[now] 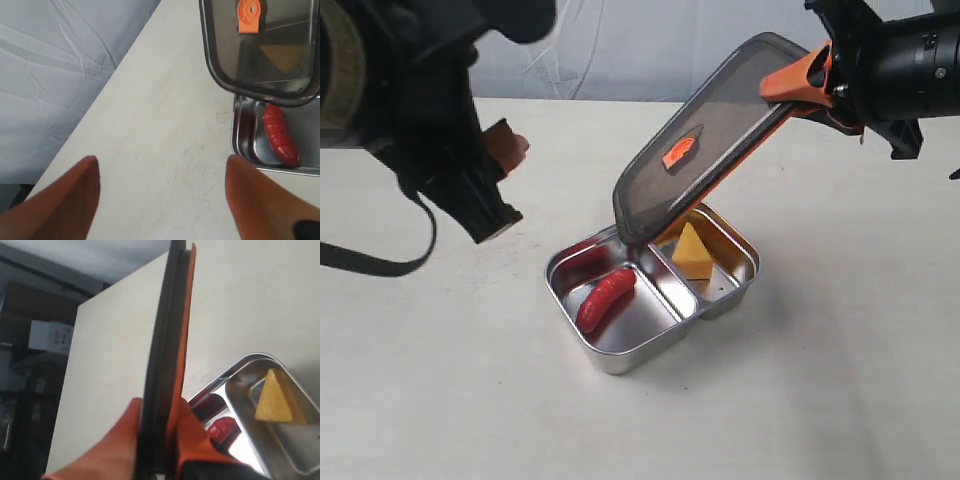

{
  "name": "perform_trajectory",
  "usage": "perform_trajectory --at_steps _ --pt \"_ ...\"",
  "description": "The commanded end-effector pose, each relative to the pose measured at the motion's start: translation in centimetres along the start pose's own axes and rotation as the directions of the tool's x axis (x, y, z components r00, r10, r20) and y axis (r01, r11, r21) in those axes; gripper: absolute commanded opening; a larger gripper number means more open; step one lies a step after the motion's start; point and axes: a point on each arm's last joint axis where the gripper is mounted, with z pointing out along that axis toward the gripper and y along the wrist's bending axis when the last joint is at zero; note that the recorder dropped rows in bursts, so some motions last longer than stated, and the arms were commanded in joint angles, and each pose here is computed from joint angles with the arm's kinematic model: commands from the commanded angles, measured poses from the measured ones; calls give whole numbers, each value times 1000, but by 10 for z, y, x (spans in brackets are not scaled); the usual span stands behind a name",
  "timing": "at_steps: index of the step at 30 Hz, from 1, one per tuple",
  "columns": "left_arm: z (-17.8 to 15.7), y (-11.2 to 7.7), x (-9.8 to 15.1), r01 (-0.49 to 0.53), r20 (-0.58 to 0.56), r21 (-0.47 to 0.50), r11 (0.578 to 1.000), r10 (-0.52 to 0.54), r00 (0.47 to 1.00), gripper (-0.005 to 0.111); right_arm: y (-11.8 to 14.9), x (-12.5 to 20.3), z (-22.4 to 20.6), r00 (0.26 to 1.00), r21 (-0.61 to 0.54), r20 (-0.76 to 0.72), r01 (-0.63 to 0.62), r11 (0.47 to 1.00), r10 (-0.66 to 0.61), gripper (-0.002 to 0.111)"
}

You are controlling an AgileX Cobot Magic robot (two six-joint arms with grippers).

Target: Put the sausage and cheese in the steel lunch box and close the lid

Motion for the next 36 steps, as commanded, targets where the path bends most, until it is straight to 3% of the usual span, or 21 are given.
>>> perform_trajectory --at_steps 1,4,8,12,17,23,36 --pt "-27 15 12 99 28 30 995 -100 995 67 -11 -3 16 995 -175 -95 28 984 -45 -1" --pt "-41 25 23 131 21 9 991 -131 991 67 -19 -10 20 993 -315 -97 30 949 -64 -1" --pt "-58 38 35 165 36 -18 986 -165 986 67 -39 -15 23 987 -421 -133 22 907 -85 -1" --pt "-78 54 48 204 98 -53 977 -199 975 67 -72 -15 35 979 -358 -190 -3 934 -70 -1" --pt "-87 61 55 227 133 -66 972 -217 967 67 -86 -10 46 975 -343 -219 -49 938 -29 -1" --pt "-88 65 55 221 144 -99 970 -205 968 67 -109 29 47 973 -334 -228 -109 936 32 -1" --pt "-88 65 55 221 146 -98 970 -205 968 67 -113 39 47 981 -344 -190 -95 934 30 -1"
